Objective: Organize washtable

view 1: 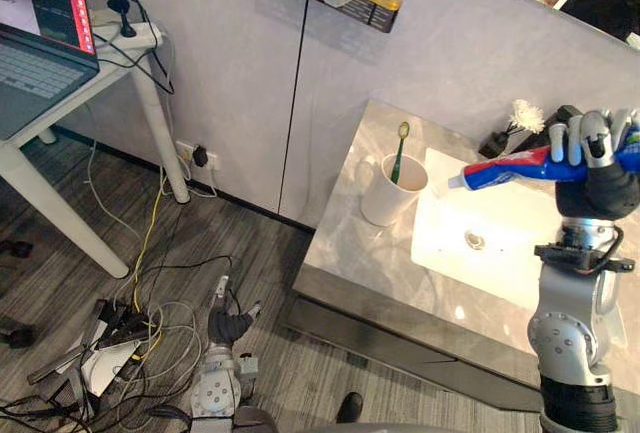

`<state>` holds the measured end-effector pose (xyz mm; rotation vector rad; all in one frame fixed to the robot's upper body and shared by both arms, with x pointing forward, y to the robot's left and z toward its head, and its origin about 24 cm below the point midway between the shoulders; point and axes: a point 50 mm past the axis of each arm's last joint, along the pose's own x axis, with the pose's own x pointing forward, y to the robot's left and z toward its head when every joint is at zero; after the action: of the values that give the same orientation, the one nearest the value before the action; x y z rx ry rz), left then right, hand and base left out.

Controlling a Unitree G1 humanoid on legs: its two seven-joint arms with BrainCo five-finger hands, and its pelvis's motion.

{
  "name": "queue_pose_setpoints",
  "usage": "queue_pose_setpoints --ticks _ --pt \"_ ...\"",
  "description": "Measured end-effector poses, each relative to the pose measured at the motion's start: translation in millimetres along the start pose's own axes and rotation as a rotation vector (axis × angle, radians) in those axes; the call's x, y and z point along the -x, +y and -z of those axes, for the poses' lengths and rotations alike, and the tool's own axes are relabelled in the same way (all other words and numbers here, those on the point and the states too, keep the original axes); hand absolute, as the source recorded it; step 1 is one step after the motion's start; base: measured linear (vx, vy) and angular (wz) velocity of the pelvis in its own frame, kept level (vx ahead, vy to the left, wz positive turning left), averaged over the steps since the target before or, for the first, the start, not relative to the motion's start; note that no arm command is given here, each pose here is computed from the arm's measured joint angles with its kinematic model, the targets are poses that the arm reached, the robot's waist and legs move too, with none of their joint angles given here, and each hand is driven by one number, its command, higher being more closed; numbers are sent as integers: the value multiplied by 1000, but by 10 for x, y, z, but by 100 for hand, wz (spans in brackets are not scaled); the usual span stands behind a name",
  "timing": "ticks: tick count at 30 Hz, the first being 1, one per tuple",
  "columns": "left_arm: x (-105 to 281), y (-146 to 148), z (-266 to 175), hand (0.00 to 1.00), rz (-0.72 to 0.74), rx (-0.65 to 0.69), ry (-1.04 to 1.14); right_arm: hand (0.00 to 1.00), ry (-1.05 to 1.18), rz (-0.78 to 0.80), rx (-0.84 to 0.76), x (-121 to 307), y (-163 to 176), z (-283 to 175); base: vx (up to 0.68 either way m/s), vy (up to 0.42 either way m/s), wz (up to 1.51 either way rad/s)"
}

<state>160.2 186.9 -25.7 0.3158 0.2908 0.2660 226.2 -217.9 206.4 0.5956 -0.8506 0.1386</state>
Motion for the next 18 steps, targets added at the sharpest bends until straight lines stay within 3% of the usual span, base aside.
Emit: queue_pose_setpoints --ticks 5,18 --pt "-8 -20 185 0 24 -62 69 100 -49 8 -19 -213 13 30 -1 -2 -1" --pt "31 43 352 0 -15 -74 143 100 -8 12 25 -382 1 161 -3 -10 4"
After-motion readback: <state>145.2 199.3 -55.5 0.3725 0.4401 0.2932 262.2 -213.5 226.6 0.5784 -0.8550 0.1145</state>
